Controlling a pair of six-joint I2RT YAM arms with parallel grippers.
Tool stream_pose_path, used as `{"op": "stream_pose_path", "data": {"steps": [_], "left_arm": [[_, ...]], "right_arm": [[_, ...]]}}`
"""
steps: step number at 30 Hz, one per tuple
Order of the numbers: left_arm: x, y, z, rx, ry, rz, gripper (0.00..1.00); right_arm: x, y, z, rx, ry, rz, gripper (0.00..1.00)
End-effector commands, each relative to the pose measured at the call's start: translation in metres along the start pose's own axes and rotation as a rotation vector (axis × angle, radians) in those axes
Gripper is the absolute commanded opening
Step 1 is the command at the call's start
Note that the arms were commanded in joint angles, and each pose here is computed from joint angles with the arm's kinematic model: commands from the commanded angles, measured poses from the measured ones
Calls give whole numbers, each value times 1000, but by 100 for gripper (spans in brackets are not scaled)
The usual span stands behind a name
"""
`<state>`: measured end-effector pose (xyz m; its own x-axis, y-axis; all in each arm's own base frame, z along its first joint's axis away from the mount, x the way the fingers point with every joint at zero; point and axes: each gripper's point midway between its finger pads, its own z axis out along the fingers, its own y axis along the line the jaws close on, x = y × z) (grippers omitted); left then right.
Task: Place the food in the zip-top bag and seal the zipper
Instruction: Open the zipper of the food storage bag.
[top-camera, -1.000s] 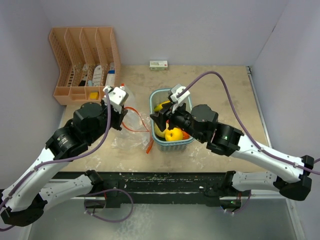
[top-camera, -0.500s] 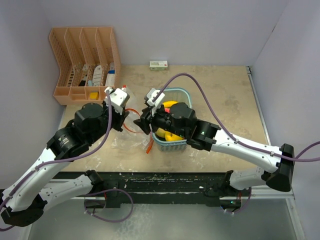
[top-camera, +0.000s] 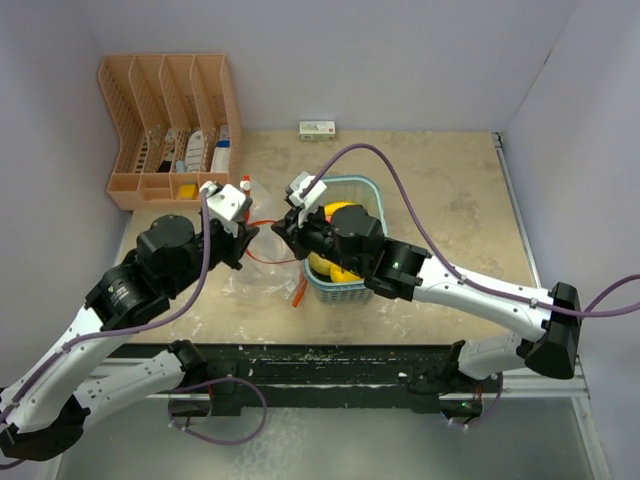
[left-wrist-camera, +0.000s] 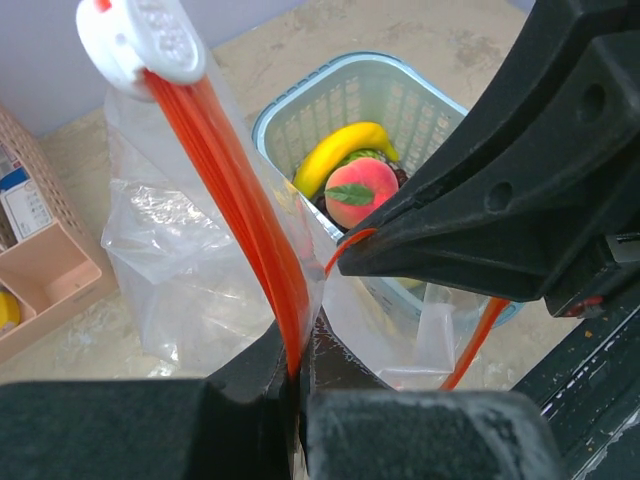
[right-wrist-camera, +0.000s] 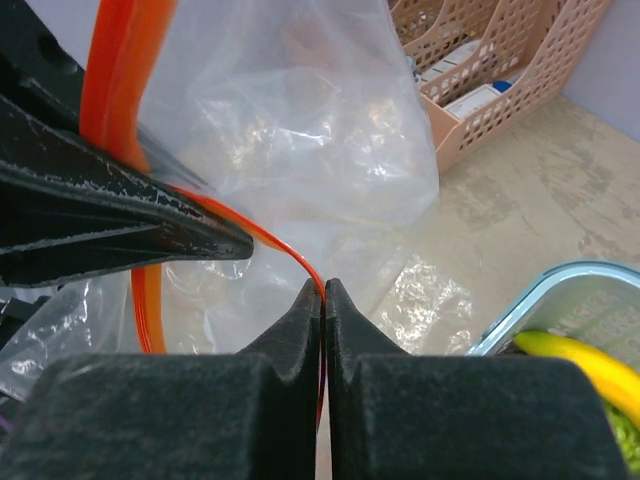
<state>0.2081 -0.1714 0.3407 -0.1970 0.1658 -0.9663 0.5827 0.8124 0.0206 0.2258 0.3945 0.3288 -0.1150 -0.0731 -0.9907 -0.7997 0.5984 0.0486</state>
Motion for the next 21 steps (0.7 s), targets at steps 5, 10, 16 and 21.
{"op": "stream_pose_path", "data": {"steps": [5,10,16,21], "left_arm": [[-7,-3,-4,14,-51,-49,14],[19,10,-7,-61,11,-57,42],[33,38,-13,-237,76,-82,76],[-2,12,-18,-79,-38,-153,100]], "right_arm": [[-34,-67,-31,395,-128,144,0],[-43,-93,-68,533,-245,255,0],[-44,-95,-84,524,-281,295,0],[-48,-79,-77,423,-275,290,0]]}}
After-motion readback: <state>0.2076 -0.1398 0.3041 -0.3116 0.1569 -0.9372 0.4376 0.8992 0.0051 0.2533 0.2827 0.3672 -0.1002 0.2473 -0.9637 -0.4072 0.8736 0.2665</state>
